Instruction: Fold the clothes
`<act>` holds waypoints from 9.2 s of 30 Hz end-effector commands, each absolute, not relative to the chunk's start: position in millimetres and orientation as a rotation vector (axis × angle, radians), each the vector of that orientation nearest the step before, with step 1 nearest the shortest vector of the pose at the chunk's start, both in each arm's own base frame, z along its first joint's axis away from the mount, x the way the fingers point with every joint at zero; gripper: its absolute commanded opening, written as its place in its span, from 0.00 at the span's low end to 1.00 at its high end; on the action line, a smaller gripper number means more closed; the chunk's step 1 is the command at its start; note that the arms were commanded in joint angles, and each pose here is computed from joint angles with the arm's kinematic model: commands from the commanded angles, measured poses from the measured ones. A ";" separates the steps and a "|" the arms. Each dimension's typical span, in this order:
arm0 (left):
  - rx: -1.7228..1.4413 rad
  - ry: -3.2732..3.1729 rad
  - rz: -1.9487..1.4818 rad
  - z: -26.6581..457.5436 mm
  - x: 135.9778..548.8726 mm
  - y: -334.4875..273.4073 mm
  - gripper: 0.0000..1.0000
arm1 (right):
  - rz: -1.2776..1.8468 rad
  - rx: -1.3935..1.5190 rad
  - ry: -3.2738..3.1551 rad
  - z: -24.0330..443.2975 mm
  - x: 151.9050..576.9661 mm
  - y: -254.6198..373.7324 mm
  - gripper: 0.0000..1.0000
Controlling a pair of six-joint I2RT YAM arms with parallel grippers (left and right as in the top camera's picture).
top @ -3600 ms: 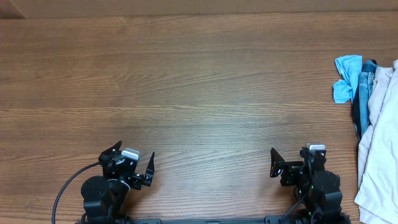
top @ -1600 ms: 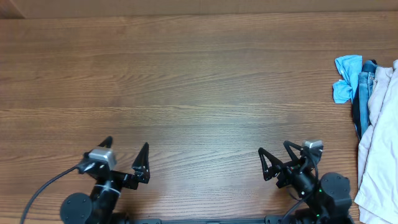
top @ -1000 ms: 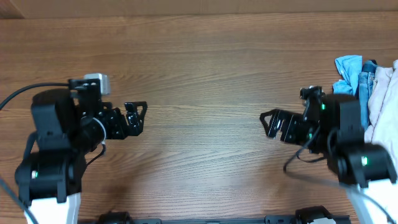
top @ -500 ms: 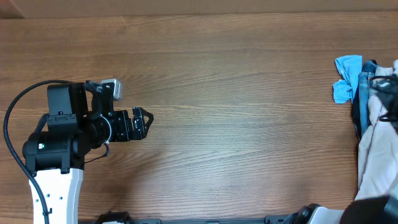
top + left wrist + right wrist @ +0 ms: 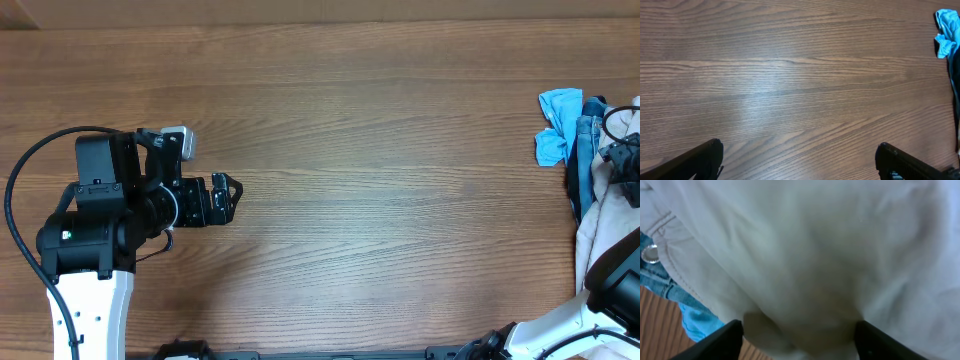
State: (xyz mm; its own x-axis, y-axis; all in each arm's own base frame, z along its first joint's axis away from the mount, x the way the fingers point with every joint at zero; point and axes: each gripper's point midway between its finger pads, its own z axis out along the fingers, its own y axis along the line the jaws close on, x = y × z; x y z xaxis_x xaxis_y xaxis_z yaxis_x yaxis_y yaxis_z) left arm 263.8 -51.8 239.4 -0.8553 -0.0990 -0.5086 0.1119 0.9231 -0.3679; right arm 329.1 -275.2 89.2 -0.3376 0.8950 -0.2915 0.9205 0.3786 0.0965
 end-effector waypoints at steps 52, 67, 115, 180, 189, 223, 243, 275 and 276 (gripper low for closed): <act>0.034 2.512 -0.253 271.0 306.7 -17.6 1.00 | 0.213 -0.453 2.488 225.3 322.9 267.0 0.76; 0.596 2.992 -0.522 49.3 357.2 -123.3 0.99 | 0.158 0.365 2.754 197.3 356.0 99.7 0.87; -0.978 3.059 -0.061 21.1 323.9 143.5 0.11 | 0.226 0.591 3.142 25.8 368.8 62.1 0.43; -0.898 3.066 -0.143 21.5 328.3 136.7 0.20 | 0.702 -0.052 3.225 21.3 274.9 254.4 0.73; -0.899 3.068 -0.143 21.5 327.9 136.5 0.19 | 0.637 0.017 3.317 23.6 257.2 243.0 0.04; -0.544 2.930 -0.455 90.6 363.7 98.5 0.12 | 0.305 -0.370 3.247 120.8 214.9 181.5 0.83; -0.326 2.755 -0.032 212.4 329.6 67.7 0.32 | 0.628 0.031 2.800 40.0 354.1 212.6 0.04; 0.289 2.708 -0.319 196.4 364.8 -21.7 0.50 | 0.948 0.056 2.532 196.9 469.4 128.2 0.55; 0.358 2.726 -0.331 182.4 371.8 -33.3 0.48 | 0.945 0.039 2.527 208.6 460.9 128.0 0.55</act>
